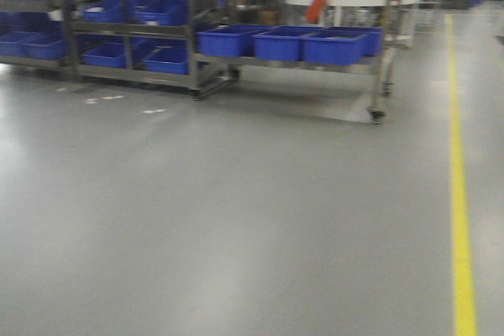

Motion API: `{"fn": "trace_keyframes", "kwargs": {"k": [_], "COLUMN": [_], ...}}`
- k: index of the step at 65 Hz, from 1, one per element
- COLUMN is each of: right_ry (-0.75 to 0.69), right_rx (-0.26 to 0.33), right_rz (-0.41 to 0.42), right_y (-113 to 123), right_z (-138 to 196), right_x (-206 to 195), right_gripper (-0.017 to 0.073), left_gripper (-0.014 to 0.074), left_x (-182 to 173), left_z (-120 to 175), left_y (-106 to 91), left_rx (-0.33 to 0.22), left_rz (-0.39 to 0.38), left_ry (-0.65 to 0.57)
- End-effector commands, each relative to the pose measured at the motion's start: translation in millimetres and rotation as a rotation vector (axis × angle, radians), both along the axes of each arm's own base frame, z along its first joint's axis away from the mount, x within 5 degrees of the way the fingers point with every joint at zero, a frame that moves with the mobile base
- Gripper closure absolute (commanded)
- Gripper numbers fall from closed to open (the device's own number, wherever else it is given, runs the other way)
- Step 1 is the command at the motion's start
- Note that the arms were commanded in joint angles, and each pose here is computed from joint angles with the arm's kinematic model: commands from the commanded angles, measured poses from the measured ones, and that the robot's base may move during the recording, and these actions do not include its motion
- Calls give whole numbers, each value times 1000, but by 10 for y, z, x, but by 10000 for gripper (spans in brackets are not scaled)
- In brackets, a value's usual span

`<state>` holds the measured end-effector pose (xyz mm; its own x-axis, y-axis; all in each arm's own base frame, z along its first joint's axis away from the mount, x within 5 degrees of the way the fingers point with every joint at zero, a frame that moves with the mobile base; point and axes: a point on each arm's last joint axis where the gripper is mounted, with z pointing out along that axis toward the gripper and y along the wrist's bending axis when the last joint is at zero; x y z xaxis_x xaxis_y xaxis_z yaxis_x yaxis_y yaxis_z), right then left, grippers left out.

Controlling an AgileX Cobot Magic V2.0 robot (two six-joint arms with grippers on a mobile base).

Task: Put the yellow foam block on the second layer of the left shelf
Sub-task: 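Drive the base away from the table holding the cube in the right gripper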

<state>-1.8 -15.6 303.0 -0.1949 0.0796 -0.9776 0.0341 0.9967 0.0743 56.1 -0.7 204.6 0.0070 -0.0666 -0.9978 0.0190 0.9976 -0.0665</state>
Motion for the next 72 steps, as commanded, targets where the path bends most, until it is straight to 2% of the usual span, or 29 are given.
{"fn": "trace_keyframes", "kwargs": {"k": [1, 72], "right_ry": [-114, -114], "right_rx": [-21, -21], "right_rz": [-2, -2], "right_y": [-7, -7], "right_z": [146, 146], "right_x": [-36, -36], "right_gripper": [305, 305], "left_gripper": [457, 457], "left_x": [15, 15], "left_z": [-19, -19], "left_y": [-13, -13], "left_rx": [-7, -7], "left_rz": [-16, -16], "left_ry": [-47, -47]}}
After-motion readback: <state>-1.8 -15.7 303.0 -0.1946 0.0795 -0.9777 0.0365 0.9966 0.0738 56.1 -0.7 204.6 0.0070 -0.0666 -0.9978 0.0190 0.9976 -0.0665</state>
